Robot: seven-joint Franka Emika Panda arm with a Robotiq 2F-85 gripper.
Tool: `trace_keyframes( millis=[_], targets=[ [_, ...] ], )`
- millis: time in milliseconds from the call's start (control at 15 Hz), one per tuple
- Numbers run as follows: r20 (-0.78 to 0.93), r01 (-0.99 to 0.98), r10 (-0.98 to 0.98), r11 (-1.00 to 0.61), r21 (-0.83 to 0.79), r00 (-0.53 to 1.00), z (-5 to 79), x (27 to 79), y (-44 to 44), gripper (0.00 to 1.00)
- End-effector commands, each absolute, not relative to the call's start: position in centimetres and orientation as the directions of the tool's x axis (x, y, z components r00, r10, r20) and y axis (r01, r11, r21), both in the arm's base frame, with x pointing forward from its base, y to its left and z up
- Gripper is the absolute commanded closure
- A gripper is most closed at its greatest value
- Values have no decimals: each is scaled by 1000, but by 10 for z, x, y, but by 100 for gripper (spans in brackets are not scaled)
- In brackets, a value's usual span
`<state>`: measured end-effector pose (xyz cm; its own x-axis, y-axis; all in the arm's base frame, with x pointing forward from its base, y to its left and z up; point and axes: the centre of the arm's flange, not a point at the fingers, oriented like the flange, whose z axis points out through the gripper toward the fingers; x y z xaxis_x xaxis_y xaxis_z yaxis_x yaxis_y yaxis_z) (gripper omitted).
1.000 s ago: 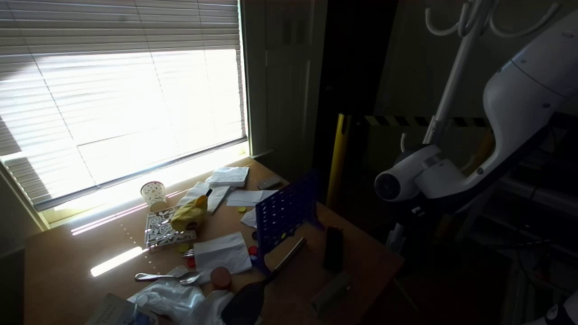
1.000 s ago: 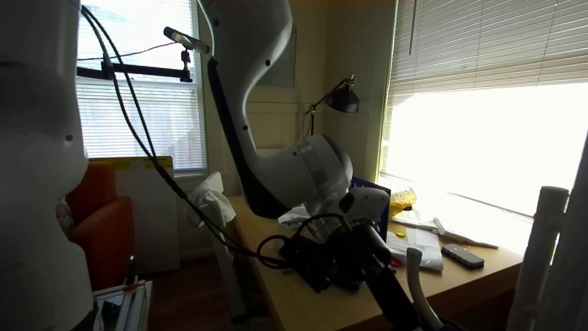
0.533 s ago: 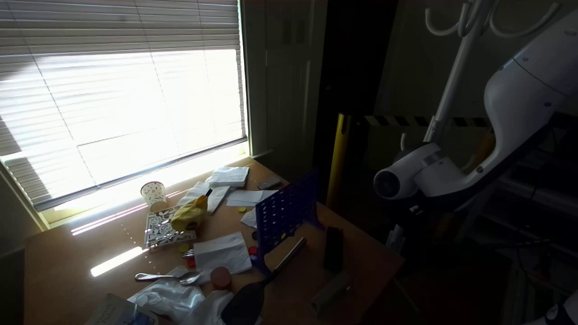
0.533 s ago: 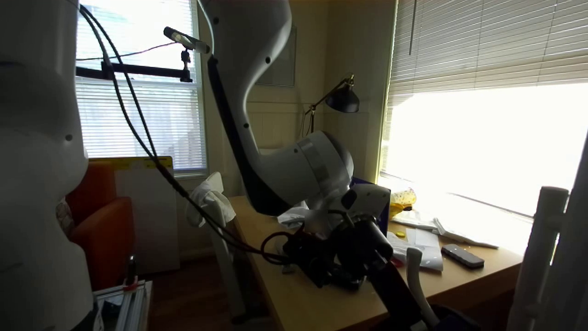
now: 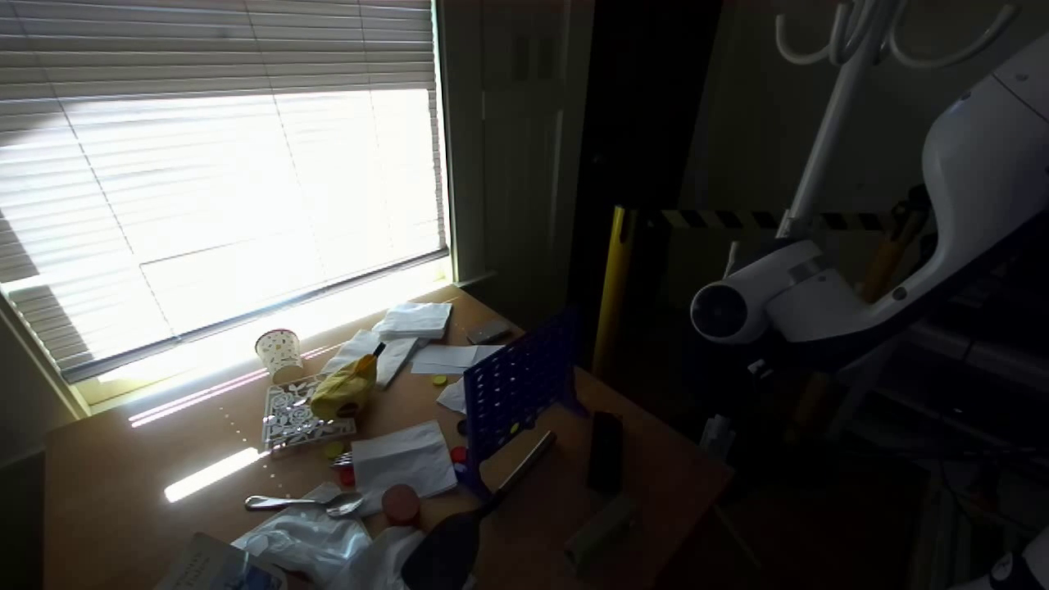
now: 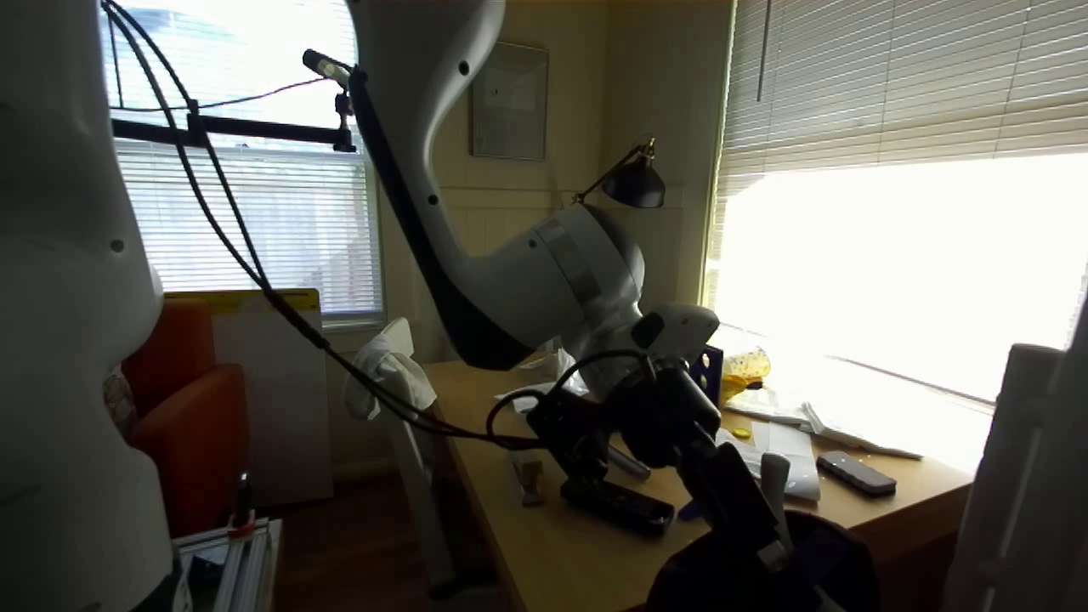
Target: Move the hat to the top half of the coat rack
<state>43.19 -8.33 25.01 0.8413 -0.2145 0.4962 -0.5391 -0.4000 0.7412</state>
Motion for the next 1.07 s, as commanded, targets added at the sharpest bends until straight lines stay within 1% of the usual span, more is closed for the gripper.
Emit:
trace_keyframes(
  millis=[0, 333, 600, 800, 1000],
  targets=[
    [471, -507, -203, -474, 720, 858, 278, 418, -84, 99],
    [394, -425, -186, -572, 702, 900, 292, 411, -84, 99],
    [344, -398, -215, -640, 658, 914, 301, 410, -87, 99],
    [355, -462, -301, -662, 590, 885, 311, 411, -92, 99],
    [331, -508, -388, -693, 511, 861, 326, 410, -98, 99]
  ],
)
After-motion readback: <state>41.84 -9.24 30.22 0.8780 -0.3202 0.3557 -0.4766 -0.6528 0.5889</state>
